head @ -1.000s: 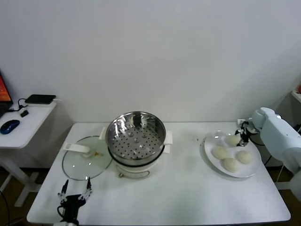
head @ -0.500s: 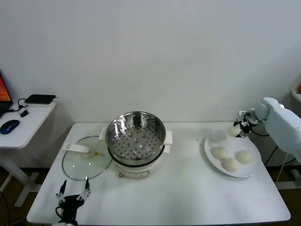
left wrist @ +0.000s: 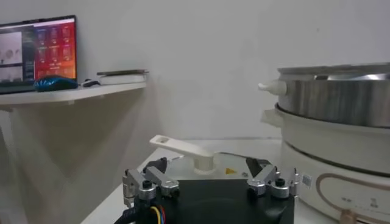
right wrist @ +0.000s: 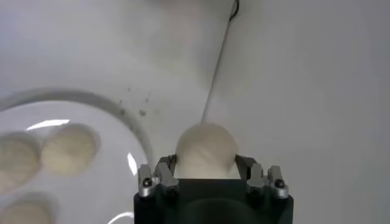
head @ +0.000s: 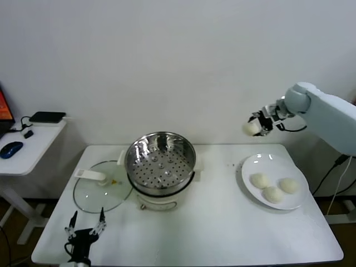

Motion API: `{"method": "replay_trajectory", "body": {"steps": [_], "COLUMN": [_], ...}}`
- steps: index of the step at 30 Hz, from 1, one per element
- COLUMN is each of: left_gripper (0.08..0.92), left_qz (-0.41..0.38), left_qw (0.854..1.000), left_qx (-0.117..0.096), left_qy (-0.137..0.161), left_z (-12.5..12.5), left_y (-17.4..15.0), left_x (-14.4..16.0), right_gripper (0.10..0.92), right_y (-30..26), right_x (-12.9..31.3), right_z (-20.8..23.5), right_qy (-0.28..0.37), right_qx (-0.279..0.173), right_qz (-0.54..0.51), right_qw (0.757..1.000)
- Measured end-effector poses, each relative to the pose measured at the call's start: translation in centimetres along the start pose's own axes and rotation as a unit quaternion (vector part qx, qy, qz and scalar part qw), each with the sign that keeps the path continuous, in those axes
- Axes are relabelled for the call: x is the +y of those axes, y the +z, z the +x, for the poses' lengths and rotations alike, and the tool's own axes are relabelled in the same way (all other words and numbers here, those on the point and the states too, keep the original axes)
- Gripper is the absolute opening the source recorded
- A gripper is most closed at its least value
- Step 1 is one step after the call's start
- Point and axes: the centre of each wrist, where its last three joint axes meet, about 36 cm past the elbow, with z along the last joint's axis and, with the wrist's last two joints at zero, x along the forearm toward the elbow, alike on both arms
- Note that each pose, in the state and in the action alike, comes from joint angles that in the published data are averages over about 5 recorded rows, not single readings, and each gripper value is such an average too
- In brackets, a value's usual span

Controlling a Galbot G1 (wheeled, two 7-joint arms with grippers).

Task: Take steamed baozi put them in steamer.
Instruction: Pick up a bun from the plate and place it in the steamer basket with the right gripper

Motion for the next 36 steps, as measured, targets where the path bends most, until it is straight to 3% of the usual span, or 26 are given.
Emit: {"method": "replay_trajectory", "body": {"steps": [8,18,26,36], "left_gripper": [0.823,0.823,0.823,0.823], "left_qz": [0.005,0.009,0.009,0.008], "left_qw": [1.000,1.000,1.000,1.000], "left_qx": [-0.002,-0.006,-0.008,-0.010], "left_qy": [-0.005,-0.009,-0.009,-0.010], "left_z": [0.0,0.0,-0.1,-0.2], "left_y": [-0.2,-0.3,-0.3,-0.1], "left_x": [0.2,0.4,0.4,0.4], "right_gripper": [0.670,0.670,0.670,0.670], "right_y": [-7.8,-17.2,-21.8,-24.3], "right_x": [-5.8,-10.8,-11.5,-9.9], "right_z": [0.6,-1.7,-5.8,-11.9], "right_qy": [0.008,-0.028,-0.056,-0.078], "right_qx": [-0.058,-0.136,-0.164,-0.168], "right_qz": [0.110,0.232,0.284,0.314], "right_qw": [0.992,0.963,0.943,0.931]}}
